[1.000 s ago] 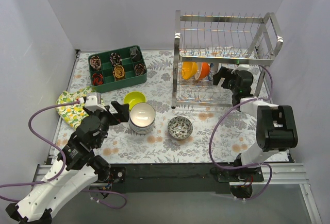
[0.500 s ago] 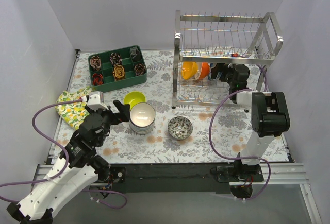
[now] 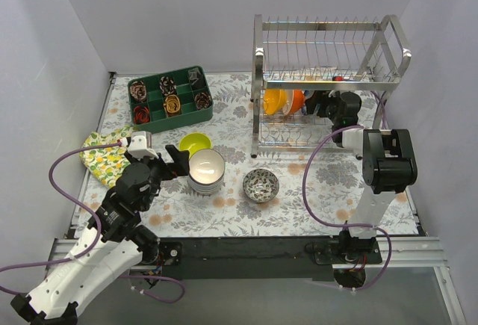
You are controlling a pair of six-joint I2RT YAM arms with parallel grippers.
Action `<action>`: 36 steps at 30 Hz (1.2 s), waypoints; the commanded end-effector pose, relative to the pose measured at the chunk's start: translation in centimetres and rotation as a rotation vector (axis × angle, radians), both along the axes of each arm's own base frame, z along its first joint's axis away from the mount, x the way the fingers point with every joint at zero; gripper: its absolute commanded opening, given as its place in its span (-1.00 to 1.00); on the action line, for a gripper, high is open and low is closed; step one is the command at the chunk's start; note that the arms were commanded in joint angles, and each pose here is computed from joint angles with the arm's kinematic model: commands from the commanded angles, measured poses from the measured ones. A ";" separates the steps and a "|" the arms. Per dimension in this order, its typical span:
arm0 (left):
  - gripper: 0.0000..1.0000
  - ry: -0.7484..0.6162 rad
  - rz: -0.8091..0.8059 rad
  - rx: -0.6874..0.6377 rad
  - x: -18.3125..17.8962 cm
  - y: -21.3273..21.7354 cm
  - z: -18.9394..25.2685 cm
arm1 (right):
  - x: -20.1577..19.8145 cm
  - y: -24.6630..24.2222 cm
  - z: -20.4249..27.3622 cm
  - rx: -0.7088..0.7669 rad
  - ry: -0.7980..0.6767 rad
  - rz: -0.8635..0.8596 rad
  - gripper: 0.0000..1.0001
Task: Unload the bowls from the dish rack
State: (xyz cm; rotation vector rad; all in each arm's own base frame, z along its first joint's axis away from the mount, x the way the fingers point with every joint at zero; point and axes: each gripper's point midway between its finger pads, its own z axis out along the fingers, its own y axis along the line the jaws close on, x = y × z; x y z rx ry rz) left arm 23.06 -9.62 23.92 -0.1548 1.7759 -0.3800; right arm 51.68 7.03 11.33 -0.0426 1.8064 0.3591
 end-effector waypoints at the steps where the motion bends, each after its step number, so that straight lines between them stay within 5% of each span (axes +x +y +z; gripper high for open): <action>1: 0.96 -0.004 -0.004 0.010 0.2 0.0 -0.1 | 0.7 1.6 1.9 0.016 -0.064 0.097 0.56; 13: 0.96 -0.006 -0.014 0.007 0.1 0.0 0.0 | -1.8 1.2 3.6 -0.024 -0.116 0.065 -0.35; 36: 0.96 0.021 -0.031 0.016 0.3 -0.5 -0.7 | -7.8 -2.4 5.6 -0.012 -0.156 -0.187 -0.44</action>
